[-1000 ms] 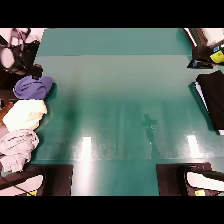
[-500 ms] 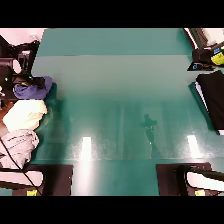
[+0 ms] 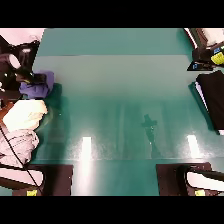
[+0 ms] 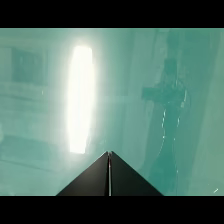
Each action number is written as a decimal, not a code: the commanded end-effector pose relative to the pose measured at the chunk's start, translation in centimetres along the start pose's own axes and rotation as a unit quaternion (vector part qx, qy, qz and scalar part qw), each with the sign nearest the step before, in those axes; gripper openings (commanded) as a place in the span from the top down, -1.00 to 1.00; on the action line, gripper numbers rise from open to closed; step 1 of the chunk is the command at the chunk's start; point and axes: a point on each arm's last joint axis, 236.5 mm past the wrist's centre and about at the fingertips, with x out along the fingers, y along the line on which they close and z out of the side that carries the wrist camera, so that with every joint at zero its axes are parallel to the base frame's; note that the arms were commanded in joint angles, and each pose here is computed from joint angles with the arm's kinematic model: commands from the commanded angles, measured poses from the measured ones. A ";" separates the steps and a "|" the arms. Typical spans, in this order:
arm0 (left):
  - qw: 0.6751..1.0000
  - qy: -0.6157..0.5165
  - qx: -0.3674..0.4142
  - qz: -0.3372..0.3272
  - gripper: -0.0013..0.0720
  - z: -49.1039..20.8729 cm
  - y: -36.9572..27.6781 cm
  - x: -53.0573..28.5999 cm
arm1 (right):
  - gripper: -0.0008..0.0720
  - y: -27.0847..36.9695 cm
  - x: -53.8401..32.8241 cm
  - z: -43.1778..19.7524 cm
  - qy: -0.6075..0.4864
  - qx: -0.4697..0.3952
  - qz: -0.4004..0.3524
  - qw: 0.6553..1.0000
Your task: Fold the shirts.
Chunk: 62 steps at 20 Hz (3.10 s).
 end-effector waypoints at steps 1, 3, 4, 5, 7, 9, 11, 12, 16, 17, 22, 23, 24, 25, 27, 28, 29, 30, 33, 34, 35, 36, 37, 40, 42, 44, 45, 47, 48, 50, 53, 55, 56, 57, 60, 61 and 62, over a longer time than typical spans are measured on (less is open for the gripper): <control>0.995 -0.064 0.027 -0.072 0.88 3.9 -4.7 -8.3 | 0.92 0.1 -0.1 0.1 -0.004 -0.001 0.001 1.000; 0.984 -0.120 0.060 -0.121 0.88 5.3 -9.2 -16.0 | 0.92 0.2 -0.5 0.3 -0.012 -0.002 0.001 1.000; 0.974 -0.146 0.082 -0.150 0.88 5.4 -11.7 -19.9 | 0.92 0.3 -1.0 0.7 -0.030 -0.004 0.002 1.000; 0.960 -0.177 0.115 -0.183 0.88 5.0 -14.5 -24.2 | 0.92 0.6 -1.7 1.4 -0.052 -0.009 0.004 0.999; 0.929 -0.224 0.160 -0.249 0.88 3.2 -19.5 -31.3 | 0.92 1.1 -3.6 3.0 -0.110 -0.023 0.007 0.994; 0.894 -0.251 0.194 -0.316 0.88 0.4 -23.7 -36.9 | 0.92 1.7 -5.9 4.0 -0.162 -0.028 0.010 0.986; 0.873 -0.243 0.232 -0.353 0.88 -2.5 -26.7 -39.2 | 0.92 2.3 -8.1 4.3 -0.201 -0.035 0.012 0.979; 0.867 -0.223 0.253 -0.366 0.88 -4.0 -28.0 -39.2 | 0.92 2.5 -9.1 4.3 -0.215 -0.041 0.013 0.976; 0.857 -0.122 0.304 -0.398 0.88 -9.1 -32.7 -35.1 | 0.92 3.2 -11.7 3.5 -0.244 -0.052 0.013 0.968; 0.859 -0.090 0.308 -0.400 0.88 -10.3 -33.5 -33.0 | 0.92 3.3 -12.2 3.3 -0.248 -0.053 0.013 0.967; 0.885 0.065 0.292 -0.356 0.56 -15.5 -33.8 -20.1 | 0.92 3.6 -13.7 2.4 -0.262 -0.057 0.014 0.963; 0.892 0.082 0.285 -0.340 -0.36 -15.9 -33.3 -18.4 | 0.92 3.6 -13.8 2.3 -0.261 -0.058 0.014 0.963; 0.902 0.099 0.268 -0.324 -0.83 -16.0 -32.5 -17.5 | 0.92 3.6 -13.7 2.1 -0.257 -0.058 0.014 0.965; 0.906 0.108 0.255 -0.320 -0.69 -15.8 -31.8 -17.4 | 0.92 3.6 -13.5 1.9 -0.251 -0.057 0.013 0.966; 0.911 0.117 0.243 -0.313 -0.69 -15.5 -30.0 -17.7 | 0.92 3.5 -13.4 1.7 -0.247 -0.057 0.013 0.967; 0.913 0.121 0.238 -0.310 -0.69 -15.5 -29.2 -17.8 | 0.92 3.5 -13.4 1.7 -0.246 -0.057 0.013 0.967; 0.914 0.127 0.234 -0.307 -0.70 -15.7 -28.4 -17.8 | 0.92 3.5 -13.3 1.6 -0.244 -0.057 0.012 0.968; 0.914 0.137 0.231 -0.304 -0.70 -16.2 -28.0 -17.6 | 0.92 3.5 -13.3 1.6 -0.243 -0.058 0.012 0.968; 0.914 0.169 0.216 -0.300 -0.69 -18.7 -27.5 -15.4 | 0.92 3.5 -13.2 1.5 -0.241 -0.057 0.012 0.969; 0.913 0.185 0.203 -0.303 -0.69 -19.8 -27.6 -14.4 | 0.92 3.4 -13.1 1.6 -0.240 -0.057 0.010 0.969; 0.911 0.200 0.188 -0.307 -0.70 -21.1 -27.7 -13.3 | 0.92 3.1 -13.0 1.6 -0.239 -0.056 0.005 0.969; 0.909 0.213 0.172 -0.314 -0.70 -22.3 -28.1 -12.5 | 0.92 3.0 -12.9 1.6 -0.237 -0.055 0.004 0.970; 0.907 0.221 0.154 -0.323 -0.69 -23.3 -28.5 -11.6 | 0.92 3.0 -12.7 1.7 -0.235 -0.055 0.004 0.970; 0.904 0.216 0.089 -0.358 -0.70 -24.2 -30.4 -10.1 | 0.92 2.7 -11.5 1.6 -0.212 -0.052 0.003 0.976; 0.909 0.192 0.054 -0.366 -0.70 -23.5 -31.1 -9.0 | 0.92 2.4 -10.4 1.3 -0.189 -0.050 0.001 0.981; 0.914 0.178 0.034 -0.364 -0.70 -23.2 -31.2 -8.1 | 0.92 2.2 -9.6 1.1 -0.173 -0.048 0.000 0.984; 0.914 0.183 0.031 -0.360 -0.69 -23.6 -31.1 -7.6 | 0.92 2.2 -9.5 1.1 -0.171 -0.048 0.000 0.984; 0.916 0.186 0.024 -0.354 -0.69 -24.2 -30.8 -6.9 | 0.92 2.2 -9.5 1.1 -0.172 -0.048 0.001 0.984; 0.917 0.183 0.023 -0.353 -0.69 -24.2 -30.7 -6.7 | 0.92 2.2 -9.5 1.1 -0.171 -0.048 0.001 0.984; 0.920 0.166 0.012 -0.355 0.57 -23.3 -31.0 -6.5 | 0.92 2.3 -9.3 0.9 -0.166 -0.048 0.004 0.985; 0.919 0.145 0.008 -0.367 0.88 -21.7 -31.6 -7.3 | 0.92 2.2 -8.8 0.4 -0.151 -0.047 0.003 0.987; 0.920 0.137 0.058 -0.363 0.88 -20.6 -31.3 -9.3 | 0.92 2.6 -7.2 -0.7 -0.122 -0.046 0.021 0.991; 0.924 0.125 0.094 -0.349 0.88 -19.6 -30.5 -10.7 | 0.92 3.5 -6.1 -1.5 -0.107 -0.058 0.044 0.992; 0.929 0.111 0.122 -0.332 0.88 -18.4 -29.6 -12.1 | 0.92 4.9 -4.8 -2.5 -0.086 -0.069 0.080 0.991; 0.942 0.058 0.186 -0.273 0.88 -15.1 -26.5 -16.6 | 0.91 7.8 -0.7 -5.8 -0.023 -0.075 0.163 0.983; 0.943 0.044 0.194 -0.267 0.88 -14.5 -26.0 -17.9 | 0.46 8.0 1.1 -7.1 0.003 -0.075 0.170 0.983; 0.943 0.032 0.199 -0.263 0.88 -14.1 -25.7 -18.8 | -0.33 8.2 2.9 -8.2 0.025 -0.072 0.173 0.982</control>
